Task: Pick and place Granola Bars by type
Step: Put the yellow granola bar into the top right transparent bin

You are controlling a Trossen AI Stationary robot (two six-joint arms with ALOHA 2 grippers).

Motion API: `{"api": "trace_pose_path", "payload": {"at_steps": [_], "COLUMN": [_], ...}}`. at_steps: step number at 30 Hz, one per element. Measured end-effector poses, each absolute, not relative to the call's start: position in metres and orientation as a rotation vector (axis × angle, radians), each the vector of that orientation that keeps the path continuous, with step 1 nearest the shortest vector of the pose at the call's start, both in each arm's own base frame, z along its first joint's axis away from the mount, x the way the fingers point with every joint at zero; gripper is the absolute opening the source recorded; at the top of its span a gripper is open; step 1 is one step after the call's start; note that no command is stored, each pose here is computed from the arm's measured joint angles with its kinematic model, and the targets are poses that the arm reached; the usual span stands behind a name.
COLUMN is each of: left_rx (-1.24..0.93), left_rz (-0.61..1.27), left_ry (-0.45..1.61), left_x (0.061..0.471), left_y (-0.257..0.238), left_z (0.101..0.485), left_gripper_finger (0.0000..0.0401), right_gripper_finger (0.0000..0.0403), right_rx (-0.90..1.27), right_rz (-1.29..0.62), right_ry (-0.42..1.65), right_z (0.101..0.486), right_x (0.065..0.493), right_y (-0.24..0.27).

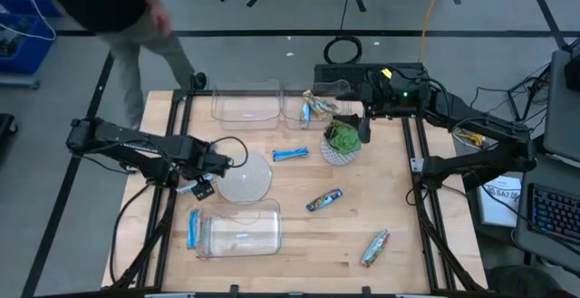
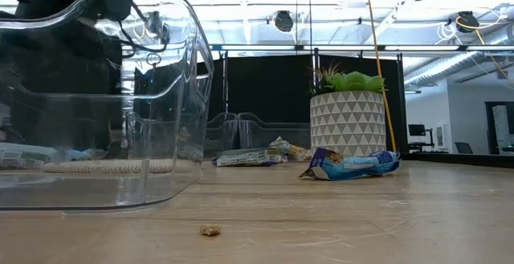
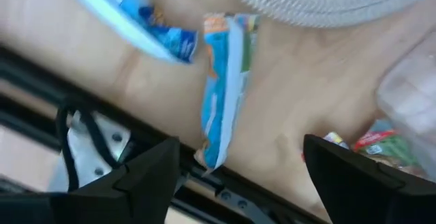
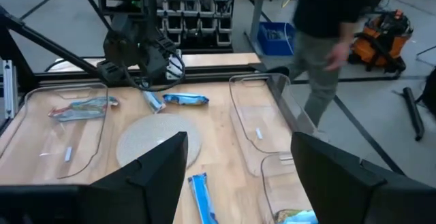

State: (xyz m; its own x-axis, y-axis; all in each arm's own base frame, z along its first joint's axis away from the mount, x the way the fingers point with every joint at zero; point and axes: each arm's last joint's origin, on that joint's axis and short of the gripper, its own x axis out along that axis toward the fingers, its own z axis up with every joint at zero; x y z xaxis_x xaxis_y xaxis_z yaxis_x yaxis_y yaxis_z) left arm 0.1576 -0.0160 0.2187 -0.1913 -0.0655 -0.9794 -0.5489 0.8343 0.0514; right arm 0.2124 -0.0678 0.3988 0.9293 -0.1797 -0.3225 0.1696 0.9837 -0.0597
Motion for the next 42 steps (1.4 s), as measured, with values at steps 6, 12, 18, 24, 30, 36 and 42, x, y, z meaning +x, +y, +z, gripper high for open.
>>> {"api": "trace_pose_path", "payload": {"at_steps": [6, 12, 18, 24, 30, 36, 42], "left_rx": [-0.364, -0.292, -0.330, -0.410, -0.374, -0.428, -0.459], "left_rz": [0.328, 0.385, 0.372, 0.338, 0.321, 0.379, 0.383], "left_ry": [1.814, 1.956, 2.000, 1.962, 1.889, 1.907, 1.931], "left_x": [0.179, 0.182, 0.183, 0.187, 0.192, 0.179, 0.169], "left_y": [-0.020, -0.014, -0.010, -0.006, -0.004, -0.004, -0.005], "left_z": [0.197, 0.175, 0.166, 0.164, 0.159, 0.141, 0.131], "left_gripper_finger": [0.0297, 0.0303, 0.0288, 0.0278, 0.0277, 0.0268, 0.0246], "right_gripper_finger": [0.0252, 0.0252, 0.0251, 0.0249, 0.0248, 0.0247, 0.0247], "right_rx": [-0.012, 0.014, -0.010, -0.023, -0.047, -0.060, -0.083], "right_rz": [-0.173, -0.171, -0.146, -0.129, -0.107, -0.099, -0.096], "right_ry": [0.331, 0.350, 0.365, 0.366, 0.364, 0.348, 0.305], "right_z": [0.399, 0.397, 0.396, 0.396, 0.396, 0.398, 0.402], "right_x": [0.213, 0.213, 0.214, 0.215, 0.216, 0.216, 0.217], "right_y": [-0.066, -0.065, -0.061, -0.057, -0.054, -0.052, -0.052]}}
